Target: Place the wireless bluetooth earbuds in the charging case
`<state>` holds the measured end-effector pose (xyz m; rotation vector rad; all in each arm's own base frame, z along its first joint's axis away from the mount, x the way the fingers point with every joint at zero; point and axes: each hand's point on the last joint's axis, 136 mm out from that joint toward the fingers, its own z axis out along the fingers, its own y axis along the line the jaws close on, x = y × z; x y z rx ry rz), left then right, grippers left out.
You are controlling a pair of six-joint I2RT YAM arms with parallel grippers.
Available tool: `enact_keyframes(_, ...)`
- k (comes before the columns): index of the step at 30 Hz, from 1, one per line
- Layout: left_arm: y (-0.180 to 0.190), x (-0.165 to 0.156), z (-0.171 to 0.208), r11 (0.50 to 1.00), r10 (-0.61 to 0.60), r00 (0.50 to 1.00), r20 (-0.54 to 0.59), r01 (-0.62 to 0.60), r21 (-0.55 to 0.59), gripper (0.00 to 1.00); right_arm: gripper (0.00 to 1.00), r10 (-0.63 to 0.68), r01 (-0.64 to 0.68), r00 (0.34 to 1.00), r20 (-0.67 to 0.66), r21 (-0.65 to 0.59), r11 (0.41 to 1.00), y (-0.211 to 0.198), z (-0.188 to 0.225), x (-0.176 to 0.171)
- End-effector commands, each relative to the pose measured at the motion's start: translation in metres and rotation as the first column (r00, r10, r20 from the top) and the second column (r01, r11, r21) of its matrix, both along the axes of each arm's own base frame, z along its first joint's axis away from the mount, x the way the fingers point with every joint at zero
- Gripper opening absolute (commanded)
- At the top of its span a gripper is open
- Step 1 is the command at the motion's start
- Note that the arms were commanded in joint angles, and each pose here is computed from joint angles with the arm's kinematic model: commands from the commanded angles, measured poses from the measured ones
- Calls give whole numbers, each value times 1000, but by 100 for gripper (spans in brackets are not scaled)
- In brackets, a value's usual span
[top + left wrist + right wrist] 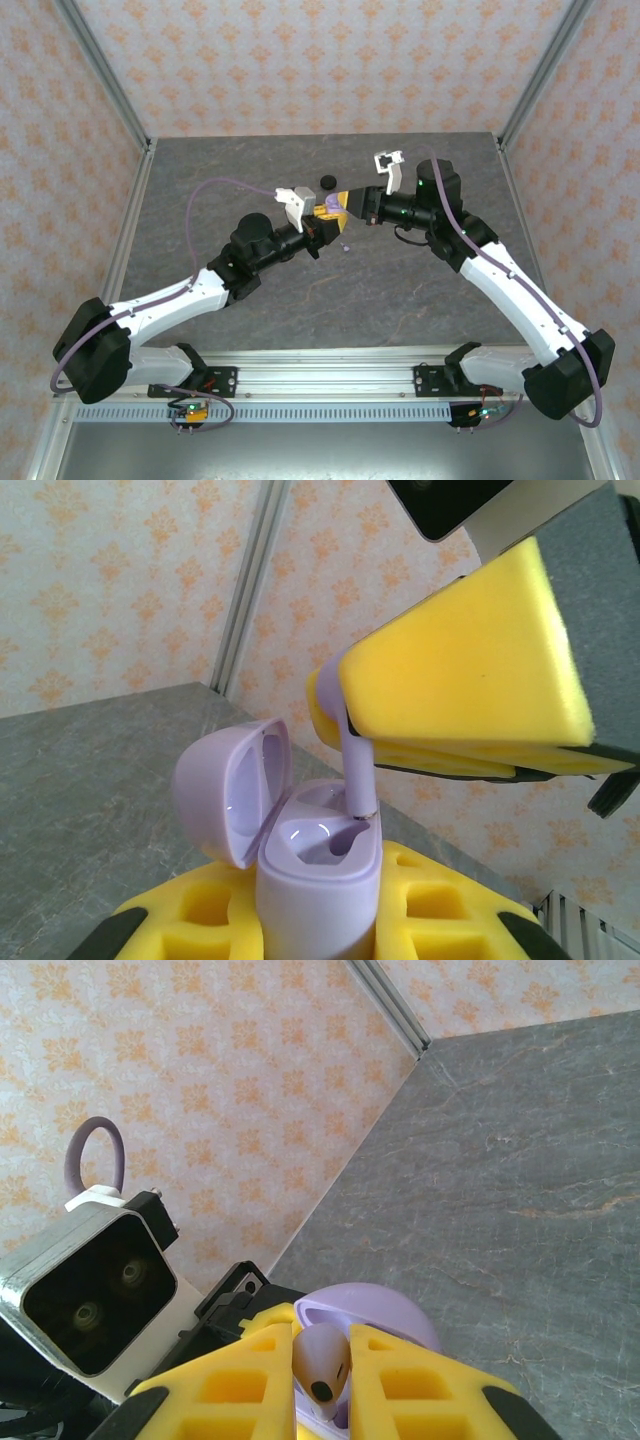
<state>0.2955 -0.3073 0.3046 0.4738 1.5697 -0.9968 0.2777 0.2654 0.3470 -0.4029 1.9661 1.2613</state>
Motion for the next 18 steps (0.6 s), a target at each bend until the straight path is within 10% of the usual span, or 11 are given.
enact_keyframes(1,-7,-2,18,1000,-18,999,49,19,-6,13,17,9,-10,998,54,14,1000,3,18,0)
enact_keyframes(18,2,0,24,999,28,998,51,-26,-28,12,17,-7,8,1000,23,-25,1000,-1,1,0)
